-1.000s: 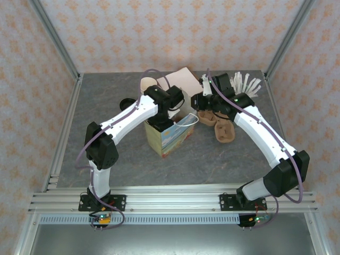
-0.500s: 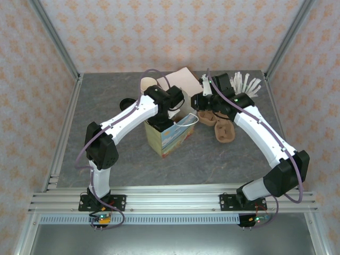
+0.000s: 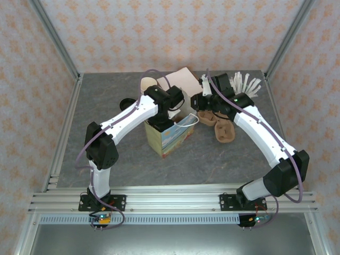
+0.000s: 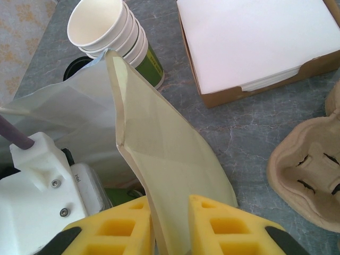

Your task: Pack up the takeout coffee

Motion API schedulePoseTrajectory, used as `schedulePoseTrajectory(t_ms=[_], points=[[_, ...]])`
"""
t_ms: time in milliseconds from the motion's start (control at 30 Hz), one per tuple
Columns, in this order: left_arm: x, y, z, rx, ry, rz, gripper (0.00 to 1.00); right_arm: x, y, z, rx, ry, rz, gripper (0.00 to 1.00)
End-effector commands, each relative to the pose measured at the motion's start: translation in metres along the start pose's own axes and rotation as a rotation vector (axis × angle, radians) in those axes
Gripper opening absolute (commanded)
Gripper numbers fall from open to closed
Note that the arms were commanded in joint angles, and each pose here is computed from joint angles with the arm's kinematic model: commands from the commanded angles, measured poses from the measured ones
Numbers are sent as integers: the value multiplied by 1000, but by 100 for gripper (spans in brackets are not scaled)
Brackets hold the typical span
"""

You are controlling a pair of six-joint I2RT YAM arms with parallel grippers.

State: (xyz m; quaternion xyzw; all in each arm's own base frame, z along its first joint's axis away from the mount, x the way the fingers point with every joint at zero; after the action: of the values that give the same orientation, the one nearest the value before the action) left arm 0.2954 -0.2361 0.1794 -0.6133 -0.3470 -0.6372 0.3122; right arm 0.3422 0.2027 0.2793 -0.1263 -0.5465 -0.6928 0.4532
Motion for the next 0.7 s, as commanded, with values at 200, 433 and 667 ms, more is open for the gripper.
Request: schedulePoseTrajectory(t_ms=[200, 433, 667], points=[[7, -2, -8, -39, -52, -13, 34, -1, -3, -2, 13, -26, 17, 22], [11, -2, -11, -52, -73, -23, 34, -2, -4, -2, 13, -25, 19, 22], [9, -2, -13, -65, -91, -20, 34, -1, -4, -1, 14, -25, 19, 22]])
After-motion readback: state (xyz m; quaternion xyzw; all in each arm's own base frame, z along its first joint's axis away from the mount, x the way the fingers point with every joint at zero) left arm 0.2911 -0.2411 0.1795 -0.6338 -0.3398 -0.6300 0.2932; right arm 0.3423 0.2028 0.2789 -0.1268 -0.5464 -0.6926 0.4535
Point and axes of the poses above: each hand's point on the last joint's axis, 136 mm out from that joint toward the fingers, its own x axis back along the fingers, its own z axis along the line the jaws close on, y = z × x, the point moved 2 cm from there along x, back along the fingers, and after that the axes turned 2 degrees about -x, right-handed, at the moved point
